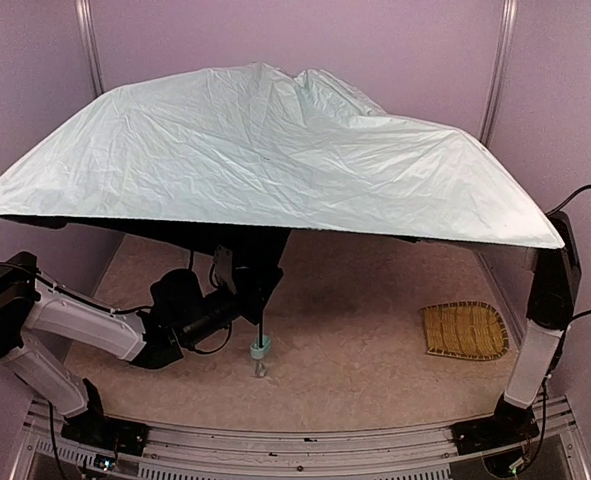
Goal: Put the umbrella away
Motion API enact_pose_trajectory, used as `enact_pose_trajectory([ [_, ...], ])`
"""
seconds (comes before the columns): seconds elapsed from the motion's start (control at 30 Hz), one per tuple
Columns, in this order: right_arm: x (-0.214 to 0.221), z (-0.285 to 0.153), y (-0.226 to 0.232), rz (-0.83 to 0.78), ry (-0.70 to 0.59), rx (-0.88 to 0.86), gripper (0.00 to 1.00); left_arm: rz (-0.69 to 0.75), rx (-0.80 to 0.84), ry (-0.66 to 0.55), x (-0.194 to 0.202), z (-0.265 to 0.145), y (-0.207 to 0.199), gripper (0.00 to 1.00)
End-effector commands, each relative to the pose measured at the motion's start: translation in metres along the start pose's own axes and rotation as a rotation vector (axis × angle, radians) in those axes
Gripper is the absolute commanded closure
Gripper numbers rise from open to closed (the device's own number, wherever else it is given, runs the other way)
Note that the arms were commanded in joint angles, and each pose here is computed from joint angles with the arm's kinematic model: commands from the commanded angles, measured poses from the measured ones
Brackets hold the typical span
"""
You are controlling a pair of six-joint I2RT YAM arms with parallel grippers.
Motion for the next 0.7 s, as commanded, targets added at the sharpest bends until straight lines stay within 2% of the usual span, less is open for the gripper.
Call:
enact_pose_trajectory([
  [0.0, 0.023, -0.012, 0.002, -0.129, 0.174, -0.029, 1.00, -0.050, 0.098, -0.215, -0.057, -0.015, 0.001, 1.00],
  [0.2, 0.100, -0.025, 0.010, -0.235, 0.390, -0.008, 1.00, 0.024, 0.133, -0.305, -0.083, -0.019, -0.009, 1.00],
  [0.33, 0.137, -0.037, 0.014, -0.213, 0.449, -0.023, 1.00, 0.035, 0.173, -0.385, -0.101, -0.021, -0.016, 1.00],
  [0.57, 0.176, -0.049, 0.005, -0.264, 0.551, 0.053, 1.00, 0.052, 0.232, -0.448, -0.120, -0.019, -0.029, 1.00],
  [0.67, 0.170, -0.045, 0.006, -0.290, 0.555, 0.055, 1.00, 0.066, 0.242, -0.450, -0.122, -0.013, -0.033, 1.00],
])
Point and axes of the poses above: each gripper's point midway between its finger pads, its own z axis out along the fingers, its own y axis along the line the jaws close on, x = y × z, the point moved 5 cm from there along -z, back along the fingers, and after that the axes turned 1 degree about z, right-handed, at the moved point
